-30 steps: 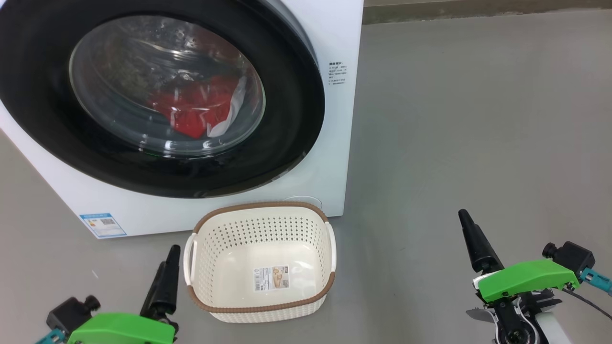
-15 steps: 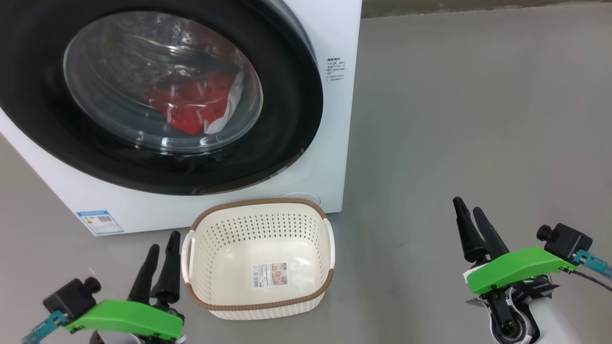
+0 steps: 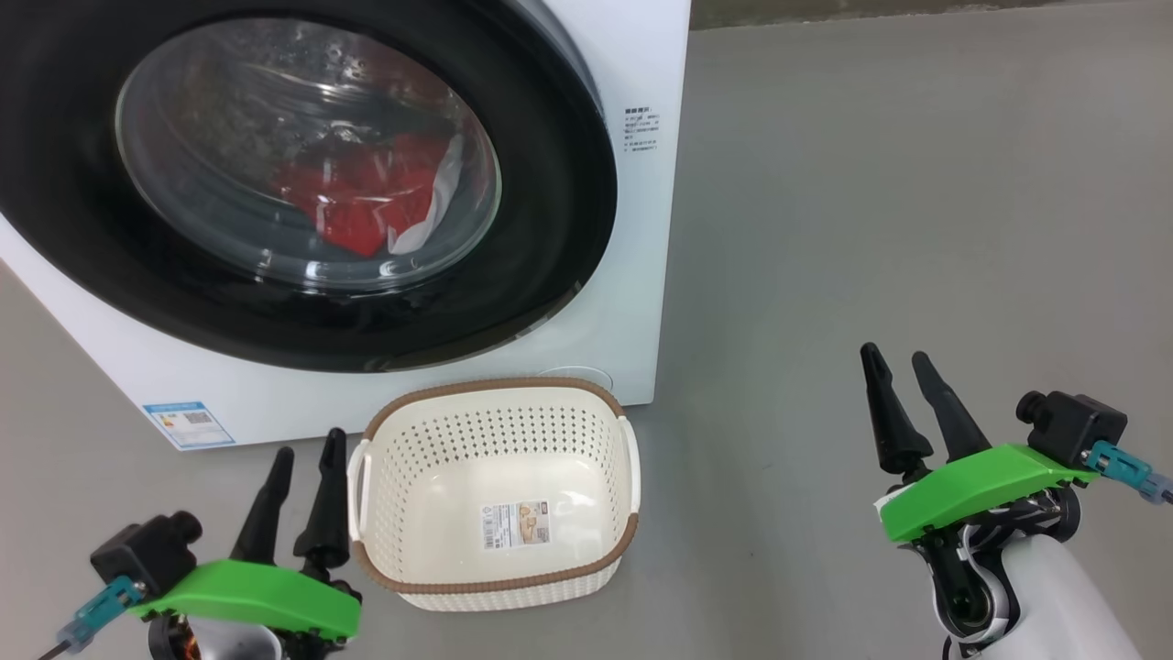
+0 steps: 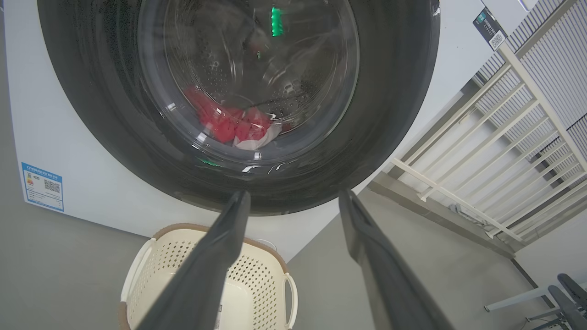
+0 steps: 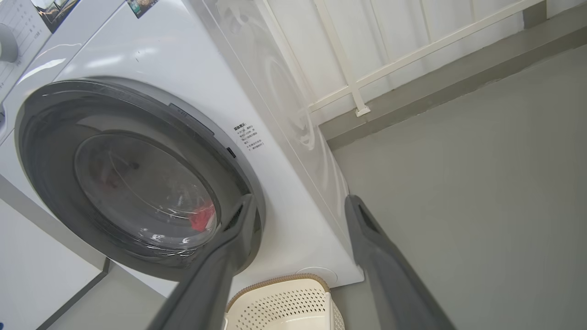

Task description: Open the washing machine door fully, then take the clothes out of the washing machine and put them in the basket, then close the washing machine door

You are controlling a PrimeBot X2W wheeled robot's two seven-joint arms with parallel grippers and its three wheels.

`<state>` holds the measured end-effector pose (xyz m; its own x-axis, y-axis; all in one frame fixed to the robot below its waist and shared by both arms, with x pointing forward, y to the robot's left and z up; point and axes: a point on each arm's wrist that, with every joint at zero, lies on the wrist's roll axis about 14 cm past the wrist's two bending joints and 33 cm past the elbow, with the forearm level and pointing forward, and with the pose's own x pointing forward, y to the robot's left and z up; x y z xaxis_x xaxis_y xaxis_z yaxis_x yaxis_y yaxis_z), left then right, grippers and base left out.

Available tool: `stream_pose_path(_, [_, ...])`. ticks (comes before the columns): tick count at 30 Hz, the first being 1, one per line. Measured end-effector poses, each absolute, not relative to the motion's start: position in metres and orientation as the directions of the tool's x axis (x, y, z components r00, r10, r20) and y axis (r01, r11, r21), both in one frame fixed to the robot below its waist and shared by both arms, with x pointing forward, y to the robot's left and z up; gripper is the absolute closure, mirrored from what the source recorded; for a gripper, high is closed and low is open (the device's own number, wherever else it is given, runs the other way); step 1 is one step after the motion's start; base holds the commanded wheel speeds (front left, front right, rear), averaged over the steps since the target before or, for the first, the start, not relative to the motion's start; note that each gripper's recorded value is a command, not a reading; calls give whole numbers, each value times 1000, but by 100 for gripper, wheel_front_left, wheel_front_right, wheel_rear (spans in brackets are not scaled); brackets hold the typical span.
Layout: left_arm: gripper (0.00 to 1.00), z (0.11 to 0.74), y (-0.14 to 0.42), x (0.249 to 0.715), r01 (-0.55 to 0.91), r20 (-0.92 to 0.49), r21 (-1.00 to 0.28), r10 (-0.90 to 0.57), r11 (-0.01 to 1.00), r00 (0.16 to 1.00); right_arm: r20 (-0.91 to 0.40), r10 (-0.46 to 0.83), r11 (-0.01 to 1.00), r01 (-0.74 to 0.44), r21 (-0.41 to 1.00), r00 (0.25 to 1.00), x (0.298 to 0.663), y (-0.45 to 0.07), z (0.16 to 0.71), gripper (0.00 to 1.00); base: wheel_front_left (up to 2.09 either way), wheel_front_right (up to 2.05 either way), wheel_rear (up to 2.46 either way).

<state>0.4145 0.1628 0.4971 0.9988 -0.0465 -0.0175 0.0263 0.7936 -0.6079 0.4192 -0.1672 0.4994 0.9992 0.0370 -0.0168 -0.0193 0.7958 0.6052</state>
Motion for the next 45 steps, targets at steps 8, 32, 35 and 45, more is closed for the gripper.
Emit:
stream_pose_path(8, [0,506,164,417,48,19,-527,-45,849,999,12,57,849,-54,525,998,422,-162,506,0,0,0,0])
stream_pose_path(32, [0,525,152,433,118,99,-276,-94,954,991,80,134,955,-151,255,988,441,-145,526,0,0,0,0])
stream_pose_path(35, [0,530,150,437,129,117,-232,-104,964,988,94,145,964,-162,211,985,445,-144,531,0,0,0,0])
stream_pose_path(45, [0,536,144,440,153,138,-149,-133,977,982,113,171,975,-184,125,979,449,-140,536,0,0,0,0])
